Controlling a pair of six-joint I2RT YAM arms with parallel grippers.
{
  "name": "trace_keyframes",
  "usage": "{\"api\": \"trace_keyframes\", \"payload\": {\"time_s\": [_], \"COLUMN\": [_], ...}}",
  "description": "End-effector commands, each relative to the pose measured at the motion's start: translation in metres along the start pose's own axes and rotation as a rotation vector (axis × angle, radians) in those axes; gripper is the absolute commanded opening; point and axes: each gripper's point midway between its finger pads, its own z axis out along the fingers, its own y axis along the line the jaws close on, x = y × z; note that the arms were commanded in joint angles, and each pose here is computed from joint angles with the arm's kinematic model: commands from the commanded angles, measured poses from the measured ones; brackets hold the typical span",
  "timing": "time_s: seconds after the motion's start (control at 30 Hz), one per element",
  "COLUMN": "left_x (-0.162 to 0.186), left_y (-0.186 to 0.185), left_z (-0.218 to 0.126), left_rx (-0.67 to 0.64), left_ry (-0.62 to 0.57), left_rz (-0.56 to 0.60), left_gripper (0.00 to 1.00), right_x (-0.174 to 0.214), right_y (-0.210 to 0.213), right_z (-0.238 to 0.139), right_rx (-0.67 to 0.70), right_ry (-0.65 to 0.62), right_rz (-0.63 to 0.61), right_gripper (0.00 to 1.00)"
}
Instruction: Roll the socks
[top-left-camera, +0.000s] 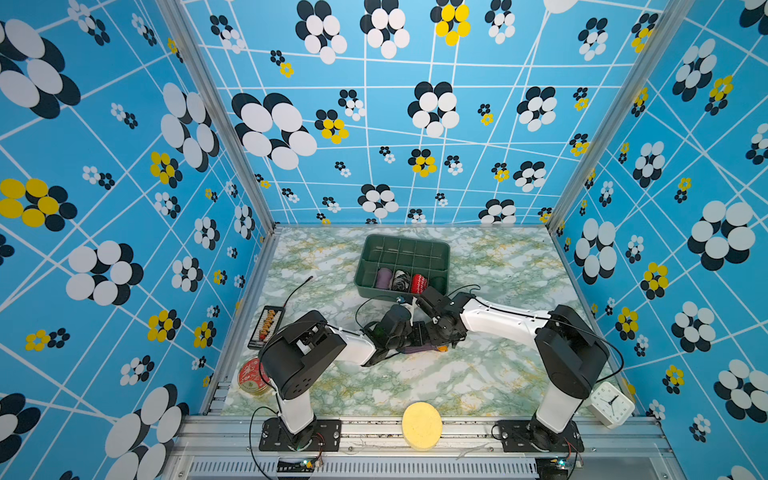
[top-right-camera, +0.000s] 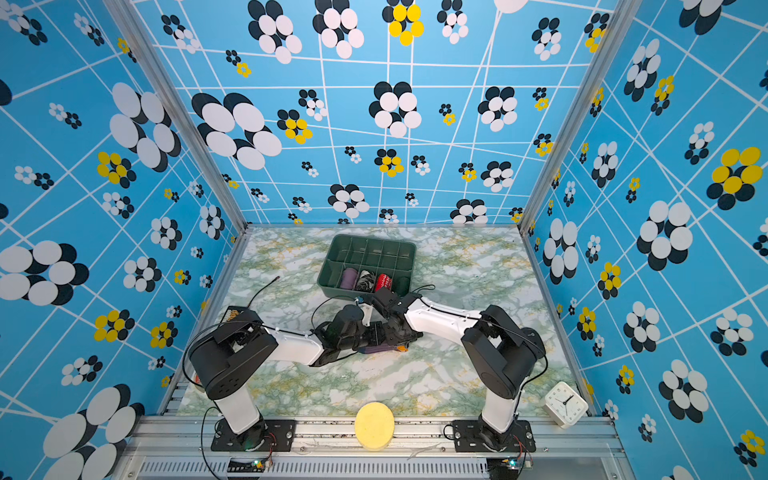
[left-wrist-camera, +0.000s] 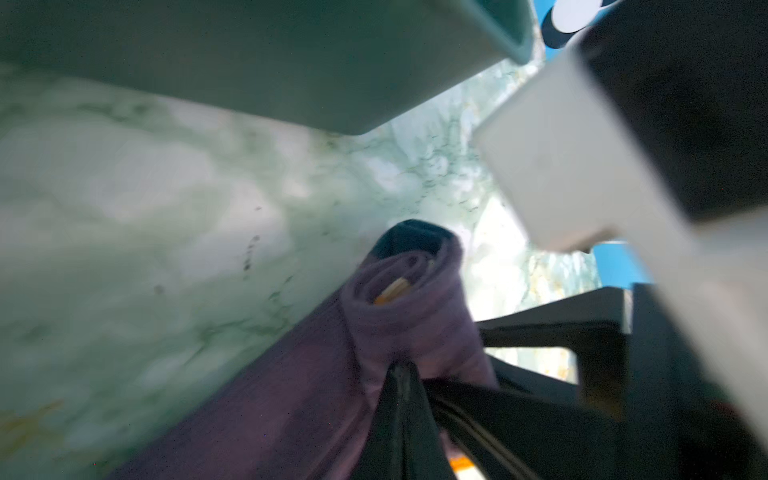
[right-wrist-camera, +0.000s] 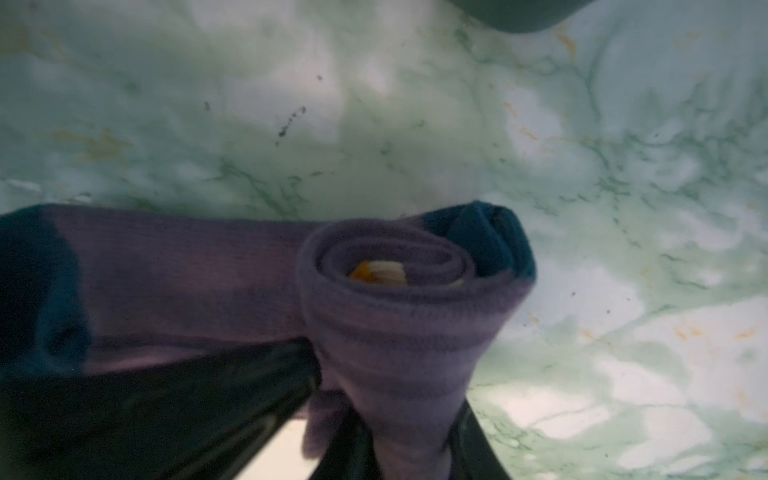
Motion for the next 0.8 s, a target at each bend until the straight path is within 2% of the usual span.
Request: {"api": "trace_keyframes", "payload": {"time_s": [0.0,0.4,0.77], "left_x": [0.016,0.001,-0.019], "left_y": [0.03,0.018,-0.017], "left_z": [-0.004,-0.022,-0.031], "left_rx": [-0.077,0.0,0.158], "left_ry": [-0.006,-0.116,-0.176], "left_rz": [-0.052,-0.077,-0.071], "left_gripper": [0.03,0.03,0.04], "right_x": [0.009,0.012,0.013], "right_y": [0.009,0.006,0.007], "right_z": [0.003,0.005,0.006], "right_rx": [-0.049,-0.05,-0.053], "right_ry": [0.018,0.026,0.028], "right_rz": [-0.013,-0.006,-0.005], "right_gripper": [0.27,0.27,0.27]}}
